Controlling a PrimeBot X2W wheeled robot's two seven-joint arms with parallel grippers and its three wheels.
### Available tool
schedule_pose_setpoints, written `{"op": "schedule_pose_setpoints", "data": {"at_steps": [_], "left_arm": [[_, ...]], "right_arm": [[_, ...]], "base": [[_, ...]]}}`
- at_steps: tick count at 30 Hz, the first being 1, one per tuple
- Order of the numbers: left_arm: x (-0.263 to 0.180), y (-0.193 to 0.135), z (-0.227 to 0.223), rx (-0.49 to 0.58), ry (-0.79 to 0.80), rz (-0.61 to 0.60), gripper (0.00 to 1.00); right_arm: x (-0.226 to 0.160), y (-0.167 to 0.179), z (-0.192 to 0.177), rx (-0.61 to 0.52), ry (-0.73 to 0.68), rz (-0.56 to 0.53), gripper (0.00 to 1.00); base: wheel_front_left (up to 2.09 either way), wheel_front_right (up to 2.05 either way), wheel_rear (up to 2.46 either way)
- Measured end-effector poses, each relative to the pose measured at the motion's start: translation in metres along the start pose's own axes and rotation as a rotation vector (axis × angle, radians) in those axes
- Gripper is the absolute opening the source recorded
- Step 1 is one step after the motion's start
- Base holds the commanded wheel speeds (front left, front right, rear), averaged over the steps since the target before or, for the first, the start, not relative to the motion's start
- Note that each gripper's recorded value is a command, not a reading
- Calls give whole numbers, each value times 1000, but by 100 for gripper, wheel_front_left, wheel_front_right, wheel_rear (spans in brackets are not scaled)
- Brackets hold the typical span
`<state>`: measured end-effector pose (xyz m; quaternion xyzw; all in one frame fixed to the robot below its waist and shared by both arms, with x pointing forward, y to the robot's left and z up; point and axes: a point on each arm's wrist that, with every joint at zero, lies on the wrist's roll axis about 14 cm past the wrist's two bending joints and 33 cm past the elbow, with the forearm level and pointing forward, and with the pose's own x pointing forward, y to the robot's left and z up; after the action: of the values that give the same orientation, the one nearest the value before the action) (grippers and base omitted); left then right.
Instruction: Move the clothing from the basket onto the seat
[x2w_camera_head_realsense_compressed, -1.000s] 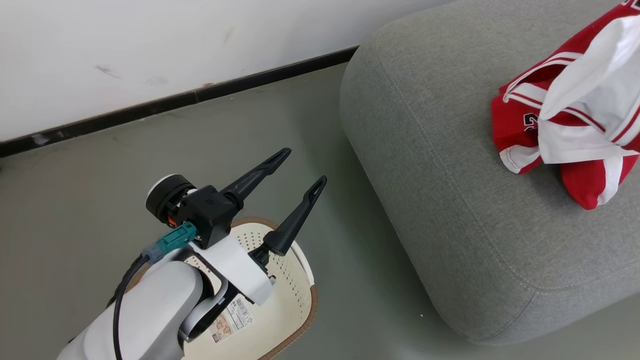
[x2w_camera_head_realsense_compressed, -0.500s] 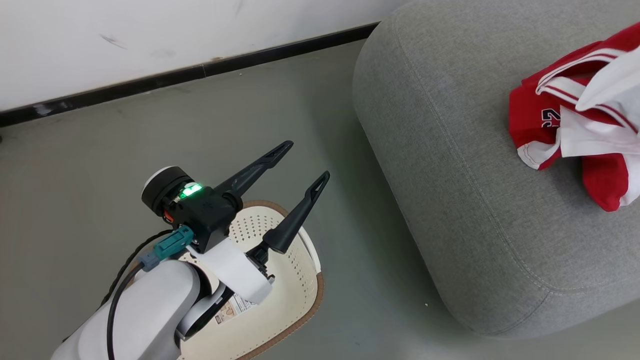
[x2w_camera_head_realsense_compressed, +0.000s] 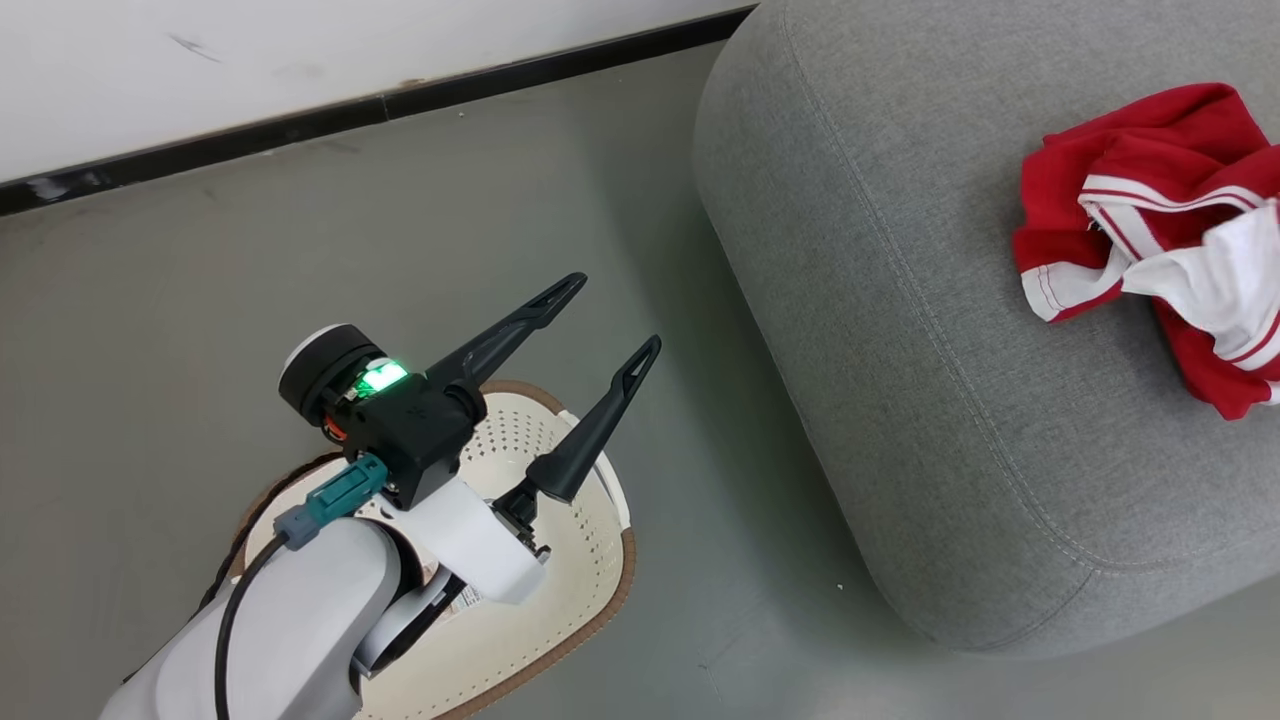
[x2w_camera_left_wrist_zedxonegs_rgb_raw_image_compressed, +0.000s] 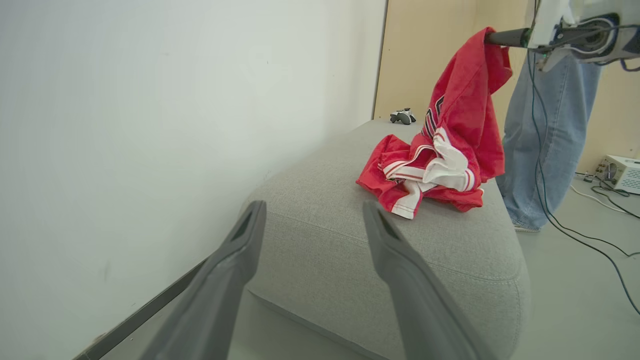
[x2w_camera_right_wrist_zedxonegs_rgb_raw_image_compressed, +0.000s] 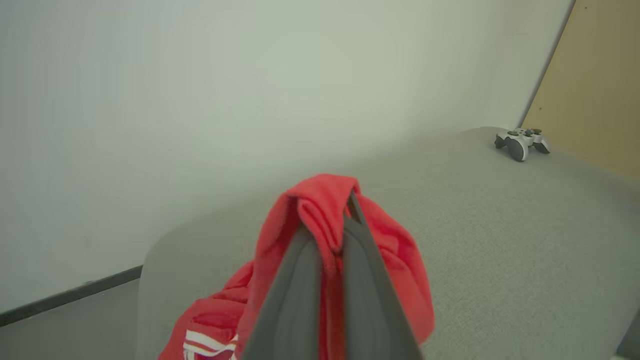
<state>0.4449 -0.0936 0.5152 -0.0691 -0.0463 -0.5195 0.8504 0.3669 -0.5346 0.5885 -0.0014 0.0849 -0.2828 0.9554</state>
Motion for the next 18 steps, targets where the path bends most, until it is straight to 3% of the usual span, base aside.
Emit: {"op": "schedule_pose_setpoints", "data": {"at_steps": [5,18], "left_arm": [[4,-3,-2,-6,-9,-13,100],[10,-11,-3,-23,-25,-43,100]], "right_arm": [[-9,-12,-36,-23,68,-41,0],[-21,-22,-83,-84,156,-87,0]], "base": [[0,0,0],[0,0,0]]}}
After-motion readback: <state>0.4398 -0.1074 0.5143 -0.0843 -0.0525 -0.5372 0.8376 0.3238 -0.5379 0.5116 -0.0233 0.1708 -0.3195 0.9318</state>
